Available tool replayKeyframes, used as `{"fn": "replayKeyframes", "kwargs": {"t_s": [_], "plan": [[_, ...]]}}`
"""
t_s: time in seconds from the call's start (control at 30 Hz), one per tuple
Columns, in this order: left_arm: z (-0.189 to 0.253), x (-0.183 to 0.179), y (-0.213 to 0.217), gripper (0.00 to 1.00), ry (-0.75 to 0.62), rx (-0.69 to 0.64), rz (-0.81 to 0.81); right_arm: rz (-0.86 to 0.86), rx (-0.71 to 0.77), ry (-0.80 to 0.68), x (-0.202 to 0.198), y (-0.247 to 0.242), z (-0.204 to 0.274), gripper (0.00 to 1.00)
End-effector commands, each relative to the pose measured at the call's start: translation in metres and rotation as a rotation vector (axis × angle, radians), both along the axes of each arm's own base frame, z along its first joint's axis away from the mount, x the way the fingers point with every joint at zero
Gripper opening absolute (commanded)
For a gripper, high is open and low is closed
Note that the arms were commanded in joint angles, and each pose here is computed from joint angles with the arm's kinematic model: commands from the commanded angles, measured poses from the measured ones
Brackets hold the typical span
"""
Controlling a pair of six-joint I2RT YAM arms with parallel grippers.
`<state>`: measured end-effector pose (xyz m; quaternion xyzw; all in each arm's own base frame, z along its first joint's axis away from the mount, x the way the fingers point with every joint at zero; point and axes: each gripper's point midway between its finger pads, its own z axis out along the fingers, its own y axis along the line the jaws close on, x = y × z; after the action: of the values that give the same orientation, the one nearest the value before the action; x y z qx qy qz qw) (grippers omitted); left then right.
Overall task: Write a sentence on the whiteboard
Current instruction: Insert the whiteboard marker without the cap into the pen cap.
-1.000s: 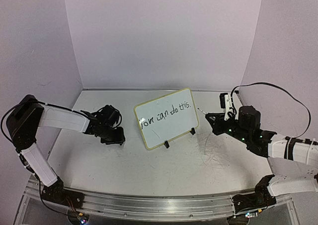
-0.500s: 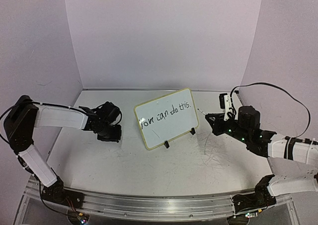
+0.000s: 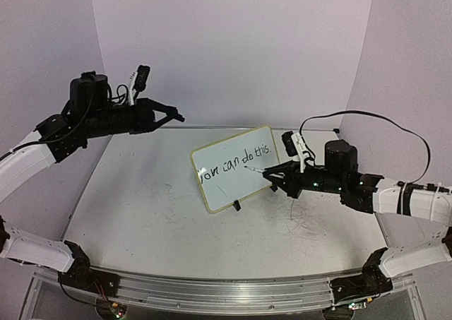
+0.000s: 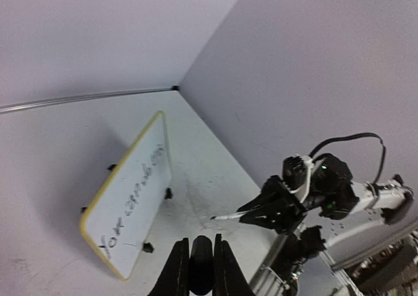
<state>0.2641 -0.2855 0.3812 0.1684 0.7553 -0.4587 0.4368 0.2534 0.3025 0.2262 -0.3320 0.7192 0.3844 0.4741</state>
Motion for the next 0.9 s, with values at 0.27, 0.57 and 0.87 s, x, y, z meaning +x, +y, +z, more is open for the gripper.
{"fn": "replayKeyframes", "kwargs": {"t_s": [0.27, 0.57, 0.87], "plan": [[-0.028, -0.042, -0.073, 0.00, 0.122, -0.183, -0.447, 0.363, 0.259, -0.154, -0.069, 0.048, 0.092, 0.00], [-0.038, -0.048, -0.077, 0.00, 0.135, -0.172, -0.451, 0.277, 0.279, -0.160, -0.054, 0.050, 0.094, 0.00], [-0.037, -0.053, -0.079, 0.00, 0.136, -0.173, -0.464, 0.237, 0.289, -0.158, -0.045, 0.051, 0.094, 0.00]]}}
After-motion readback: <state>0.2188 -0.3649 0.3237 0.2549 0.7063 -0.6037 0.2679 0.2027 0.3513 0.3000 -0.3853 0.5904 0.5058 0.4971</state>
